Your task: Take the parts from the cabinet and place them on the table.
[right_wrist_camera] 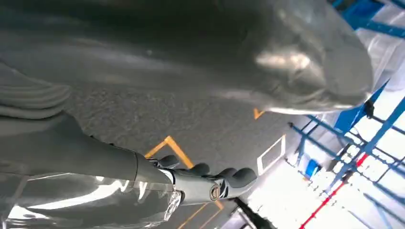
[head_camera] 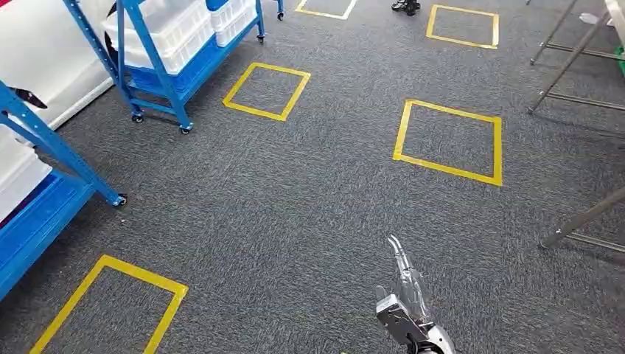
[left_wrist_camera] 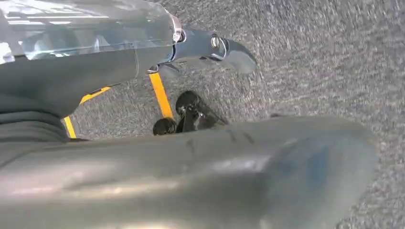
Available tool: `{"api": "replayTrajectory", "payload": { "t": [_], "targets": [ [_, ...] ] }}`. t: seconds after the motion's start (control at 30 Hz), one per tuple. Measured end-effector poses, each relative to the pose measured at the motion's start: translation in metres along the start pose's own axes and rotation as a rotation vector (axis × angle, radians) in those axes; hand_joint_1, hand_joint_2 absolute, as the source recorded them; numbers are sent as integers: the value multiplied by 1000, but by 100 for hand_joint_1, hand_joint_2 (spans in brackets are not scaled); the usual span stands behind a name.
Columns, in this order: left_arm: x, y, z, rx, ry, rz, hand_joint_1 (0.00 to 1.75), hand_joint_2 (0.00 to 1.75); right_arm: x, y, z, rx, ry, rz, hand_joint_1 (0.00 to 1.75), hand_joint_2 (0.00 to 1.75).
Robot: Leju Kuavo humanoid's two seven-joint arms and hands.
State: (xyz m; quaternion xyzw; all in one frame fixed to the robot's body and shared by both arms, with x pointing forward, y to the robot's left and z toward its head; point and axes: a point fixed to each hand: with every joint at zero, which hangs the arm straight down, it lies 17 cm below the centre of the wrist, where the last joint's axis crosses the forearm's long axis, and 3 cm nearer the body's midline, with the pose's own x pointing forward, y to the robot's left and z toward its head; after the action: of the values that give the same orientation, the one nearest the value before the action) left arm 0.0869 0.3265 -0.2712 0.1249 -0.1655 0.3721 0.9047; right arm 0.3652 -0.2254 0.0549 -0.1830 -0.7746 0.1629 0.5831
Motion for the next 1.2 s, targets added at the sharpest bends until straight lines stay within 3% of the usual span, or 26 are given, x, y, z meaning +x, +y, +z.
{"api": "replayTrajectory", "payload": {
  "t": [1.2],
  "targets": [
    [2,7,-1,34,-12,22,0,0,-24,-11,3,-27,25,41,0,0]
  ]
}}
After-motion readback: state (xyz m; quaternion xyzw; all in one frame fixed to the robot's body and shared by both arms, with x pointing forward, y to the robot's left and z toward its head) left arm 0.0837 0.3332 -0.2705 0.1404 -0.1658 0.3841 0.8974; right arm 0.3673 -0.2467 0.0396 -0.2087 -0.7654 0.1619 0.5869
